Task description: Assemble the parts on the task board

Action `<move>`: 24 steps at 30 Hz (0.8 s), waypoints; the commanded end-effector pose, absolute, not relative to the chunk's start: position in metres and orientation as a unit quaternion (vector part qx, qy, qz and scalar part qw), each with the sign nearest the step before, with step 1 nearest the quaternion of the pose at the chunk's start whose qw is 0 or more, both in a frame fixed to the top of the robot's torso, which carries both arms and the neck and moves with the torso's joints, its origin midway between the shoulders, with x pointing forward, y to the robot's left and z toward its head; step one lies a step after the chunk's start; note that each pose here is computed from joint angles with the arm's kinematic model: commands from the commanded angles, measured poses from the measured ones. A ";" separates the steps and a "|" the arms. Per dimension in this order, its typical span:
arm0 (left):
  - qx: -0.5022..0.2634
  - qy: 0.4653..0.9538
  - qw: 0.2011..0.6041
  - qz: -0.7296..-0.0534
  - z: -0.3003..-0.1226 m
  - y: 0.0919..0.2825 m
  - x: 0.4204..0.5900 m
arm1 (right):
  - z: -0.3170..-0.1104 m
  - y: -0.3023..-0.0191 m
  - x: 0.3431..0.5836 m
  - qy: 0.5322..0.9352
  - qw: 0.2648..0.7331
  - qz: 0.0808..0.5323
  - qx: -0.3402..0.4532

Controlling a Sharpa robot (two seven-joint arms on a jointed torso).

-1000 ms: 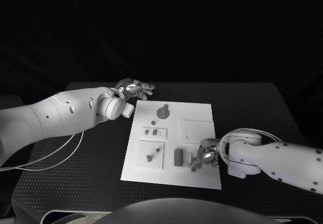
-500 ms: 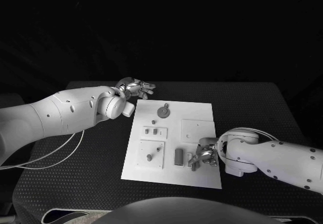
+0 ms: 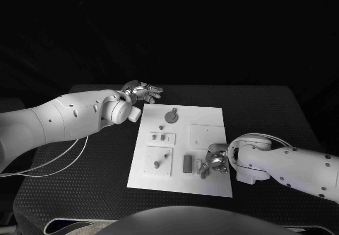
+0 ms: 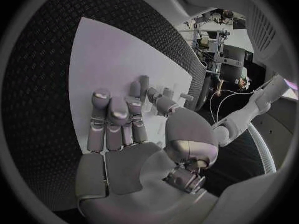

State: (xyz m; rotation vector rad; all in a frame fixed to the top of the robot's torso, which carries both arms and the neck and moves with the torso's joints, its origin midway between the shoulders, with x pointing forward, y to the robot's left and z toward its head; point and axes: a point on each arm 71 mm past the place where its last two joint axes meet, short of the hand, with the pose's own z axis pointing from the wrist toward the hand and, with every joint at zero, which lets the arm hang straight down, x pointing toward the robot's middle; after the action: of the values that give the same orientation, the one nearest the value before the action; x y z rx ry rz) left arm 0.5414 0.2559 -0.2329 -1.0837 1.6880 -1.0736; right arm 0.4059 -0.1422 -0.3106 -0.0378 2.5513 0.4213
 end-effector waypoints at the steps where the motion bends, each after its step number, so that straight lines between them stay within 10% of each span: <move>1: -0.426 0.676 0.417 -0.433 -0.232 0.254 0.541 | -0.321 -0.146 0.399 0.956 0.256 0.137 -0.034; 24: -0.426 0.677 0.417 -0.432 -0.232 0.254 0.541 | -0.323 -0.162 0.404 0.957 0.263 0.123 -0.020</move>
State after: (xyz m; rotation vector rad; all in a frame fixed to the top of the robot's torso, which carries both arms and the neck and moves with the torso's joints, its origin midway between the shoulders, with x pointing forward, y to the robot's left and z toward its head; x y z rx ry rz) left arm 0.5415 0.2568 -0.2330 -1.0815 1.6908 -1.0689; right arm 0.4067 -0.1501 -0.3121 -0.0322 2.5514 0.4372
